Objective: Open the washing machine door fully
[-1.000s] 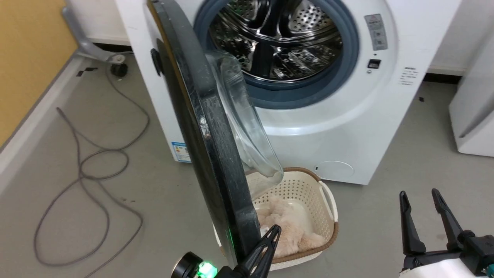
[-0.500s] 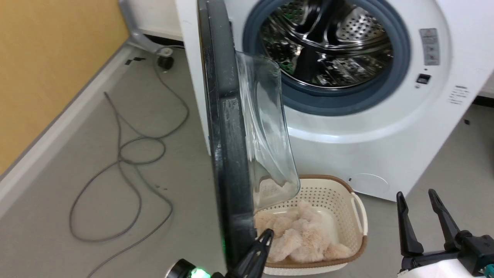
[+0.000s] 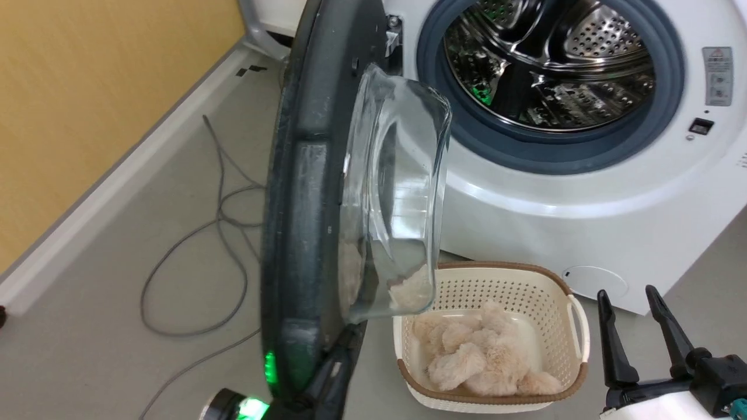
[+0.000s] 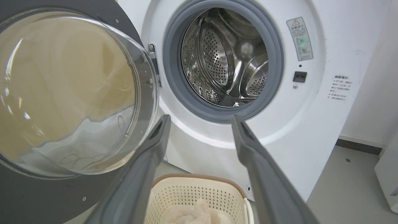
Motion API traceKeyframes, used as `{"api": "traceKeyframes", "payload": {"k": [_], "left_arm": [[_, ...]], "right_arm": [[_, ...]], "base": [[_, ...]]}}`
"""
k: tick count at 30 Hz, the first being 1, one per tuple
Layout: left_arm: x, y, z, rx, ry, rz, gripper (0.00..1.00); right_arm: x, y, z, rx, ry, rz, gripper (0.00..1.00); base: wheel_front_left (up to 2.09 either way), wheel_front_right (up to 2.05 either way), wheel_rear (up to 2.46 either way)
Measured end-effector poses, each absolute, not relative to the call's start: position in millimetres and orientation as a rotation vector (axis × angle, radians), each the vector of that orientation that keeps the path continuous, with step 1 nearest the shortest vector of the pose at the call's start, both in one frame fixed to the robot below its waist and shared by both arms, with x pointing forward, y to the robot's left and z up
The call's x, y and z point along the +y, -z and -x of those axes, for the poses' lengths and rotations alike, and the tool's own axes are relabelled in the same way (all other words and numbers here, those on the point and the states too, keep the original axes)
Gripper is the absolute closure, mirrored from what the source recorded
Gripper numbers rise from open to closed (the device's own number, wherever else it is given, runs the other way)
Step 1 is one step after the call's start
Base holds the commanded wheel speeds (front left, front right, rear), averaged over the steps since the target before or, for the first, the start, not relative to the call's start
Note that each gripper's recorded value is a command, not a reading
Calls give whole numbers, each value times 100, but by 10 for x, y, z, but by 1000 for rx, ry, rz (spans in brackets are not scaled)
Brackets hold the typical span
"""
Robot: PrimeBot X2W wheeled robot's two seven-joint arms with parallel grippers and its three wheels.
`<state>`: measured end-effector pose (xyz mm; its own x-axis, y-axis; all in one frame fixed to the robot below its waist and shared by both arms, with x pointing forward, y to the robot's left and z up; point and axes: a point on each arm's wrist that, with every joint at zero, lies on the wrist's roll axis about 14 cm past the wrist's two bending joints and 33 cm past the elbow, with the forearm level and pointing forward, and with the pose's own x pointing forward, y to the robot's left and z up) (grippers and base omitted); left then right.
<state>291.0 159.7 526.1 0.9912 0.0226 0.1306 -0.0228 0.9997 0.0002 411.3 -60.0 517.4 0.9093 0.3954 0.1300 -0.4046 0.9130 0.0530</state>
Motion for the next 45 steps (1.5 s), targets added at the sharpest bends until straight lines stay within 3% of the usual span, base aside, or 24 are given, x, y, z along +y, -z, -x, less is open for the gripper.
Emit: {"api": "traceKeyframes", "payload": {"k": [27, 45], "left_arm": [[3435, -5197, -2617, -53, -576, -131, 100], [4263, -5175, -2844, -18, -734, -142, 100]], "right_arm": [[-416, -4886, -4337, -59, -454, -87, 0], [-522, -4641, -4584, -27, -442, -66, 0]], "base": [[0, 0, 0], [0, 0, 0]]}}
